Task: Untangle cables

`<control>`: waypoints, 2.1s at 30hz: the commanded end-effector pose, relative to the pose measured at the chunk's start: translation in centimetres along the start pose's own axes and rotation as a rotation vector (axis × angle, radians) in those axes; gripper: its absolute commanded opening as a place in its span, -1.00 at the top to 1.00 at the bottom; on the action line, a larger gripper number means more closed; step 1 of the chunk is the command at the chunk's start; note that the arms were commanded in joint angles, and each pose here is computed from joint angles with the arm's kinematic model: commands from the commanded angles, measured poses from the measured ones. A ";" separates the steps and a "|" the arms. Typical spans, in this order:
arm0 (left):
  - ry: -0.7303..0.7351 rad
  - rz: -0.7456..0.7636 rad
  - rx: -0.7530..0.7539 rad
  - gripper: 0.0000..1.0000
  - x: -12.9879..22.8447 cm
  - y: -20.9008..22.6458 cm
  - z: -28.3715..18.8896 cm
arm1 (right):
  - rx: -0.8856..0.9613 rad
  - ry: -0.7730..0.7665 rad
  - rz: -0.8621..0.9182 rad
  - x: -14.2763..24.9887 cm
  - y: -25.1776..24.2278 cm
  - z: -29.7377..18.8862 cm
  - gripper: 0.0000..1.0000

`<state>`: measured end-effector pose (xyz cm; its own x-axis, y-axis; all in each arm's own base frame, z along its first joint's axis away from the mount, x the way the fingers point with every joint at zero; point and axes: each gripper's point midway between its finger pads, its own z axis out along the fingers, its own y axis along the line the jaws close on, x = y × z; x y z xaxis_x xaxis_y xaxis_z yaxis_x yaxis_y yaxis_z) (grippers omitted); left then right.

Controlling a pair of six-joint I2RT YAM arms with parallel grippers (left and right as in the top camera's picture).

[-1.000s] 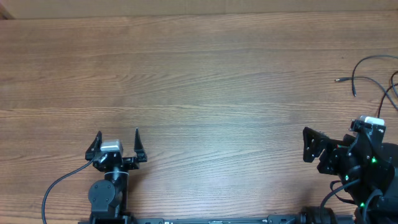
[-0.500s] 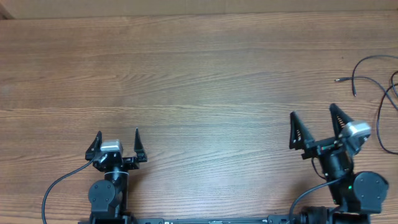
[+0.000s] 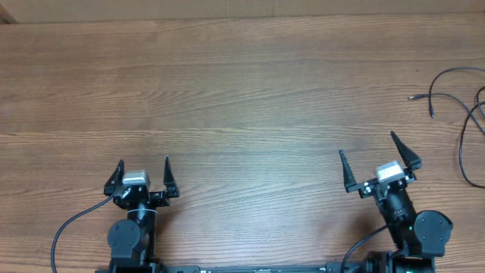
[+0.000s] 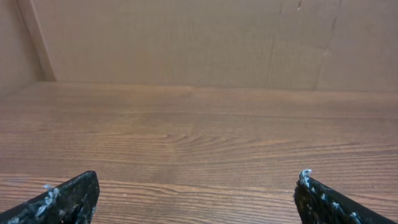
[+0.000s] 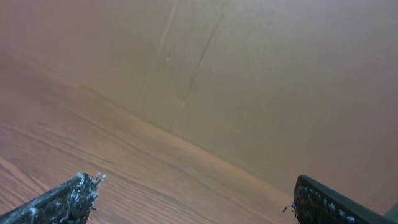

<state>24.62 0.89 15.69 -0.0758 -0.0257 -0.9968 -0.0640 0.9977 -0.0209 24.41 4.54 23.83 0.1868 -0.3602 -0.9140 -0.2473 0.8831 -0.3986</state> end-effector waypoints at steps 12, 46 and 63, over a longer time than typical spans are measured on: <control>-0.008 -0.014 -0.010 -0.99 -0.1 0.2 0.0 | 0.317 -0.111 0.414 1.6 -4.2 -2.0 -0.99; -0.008 -0.014 -0.010 -0.99 -0.1 0.2 0.0 | 0.499 0.090 0.788 9.0 -4.6 -3.0 -1.00; -0.008 -0.014 -0.010 -0.99 -0.1 0.2 0.0 | 0.408 0.103 0.737 8.3 -2.8 -2.2 -0.99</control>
<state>24.62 0.89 15.69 -0.0758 -0.0257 -0.9968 -0.0640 0.9977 -0.0209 24.58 -1.39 17.51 0.0193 0.3583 -0.9334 0.0855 0.9296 0.3586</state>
